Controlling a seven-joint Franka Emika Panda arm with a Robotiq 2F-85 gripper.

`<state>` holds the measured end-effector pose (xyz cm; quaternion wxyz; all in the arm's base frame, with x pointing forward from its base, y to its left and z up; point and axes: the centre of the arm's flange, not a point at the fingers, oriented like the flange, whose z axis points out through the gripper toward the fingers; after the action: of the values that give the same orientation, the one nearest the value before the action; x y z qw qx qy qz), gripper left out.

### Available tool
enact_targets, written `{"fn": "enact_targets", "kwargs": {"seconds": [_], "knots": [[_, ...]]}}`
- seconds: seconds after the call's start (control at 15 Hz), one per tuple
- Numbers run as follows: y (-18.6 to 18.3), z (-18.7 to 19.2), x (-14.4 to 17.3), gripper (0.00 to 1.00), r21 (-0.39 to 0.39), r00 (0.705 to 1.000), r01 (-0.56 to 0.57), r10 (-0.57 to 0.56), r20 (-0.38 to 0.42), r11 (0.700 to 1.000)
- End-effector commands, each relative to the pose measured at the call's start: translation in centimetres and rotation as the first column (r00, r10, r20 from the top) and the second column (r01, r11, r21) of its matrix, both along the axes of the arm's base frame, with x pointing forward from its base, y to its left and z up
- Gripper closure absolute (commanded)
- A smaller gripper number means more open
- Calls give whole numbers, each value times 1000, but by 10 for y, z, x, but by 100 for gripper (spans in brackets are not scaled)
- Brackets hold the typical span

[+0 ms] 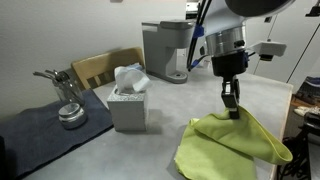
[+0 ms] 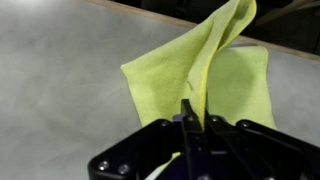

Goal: Unfold the towel

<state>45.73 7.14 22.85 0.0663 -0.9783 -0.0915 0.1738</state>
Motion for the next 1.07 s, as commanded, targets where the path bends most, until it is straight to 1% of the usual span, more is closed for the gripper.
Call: {"fn": "enact_targets", "kwargs": {"seconds": [0.0, 0.2, 0.47, 0.53, 0.67, 0.93, 1.0], "knots": [[-11, 12, 0, 99, -53, 994, 97, -94, 59, 994], [-13, 15, 1, 99, -80, 978, 196, -189, 84, 977], [-14, 19, -5, 99, -140, 943, 331, -322, 83, 933], [-15, 20, -7, 99, -160, 928, 371, -361, 92, 915], [-20, 22, -10, 99, -187, 888, 459, -445, 116, 869], [-27, 26, -13, 99, -204, 814, 581, -563, 142, 788], [-28, 27, -14, 99, -203, 801, 599, -581, 144, 775]]}}
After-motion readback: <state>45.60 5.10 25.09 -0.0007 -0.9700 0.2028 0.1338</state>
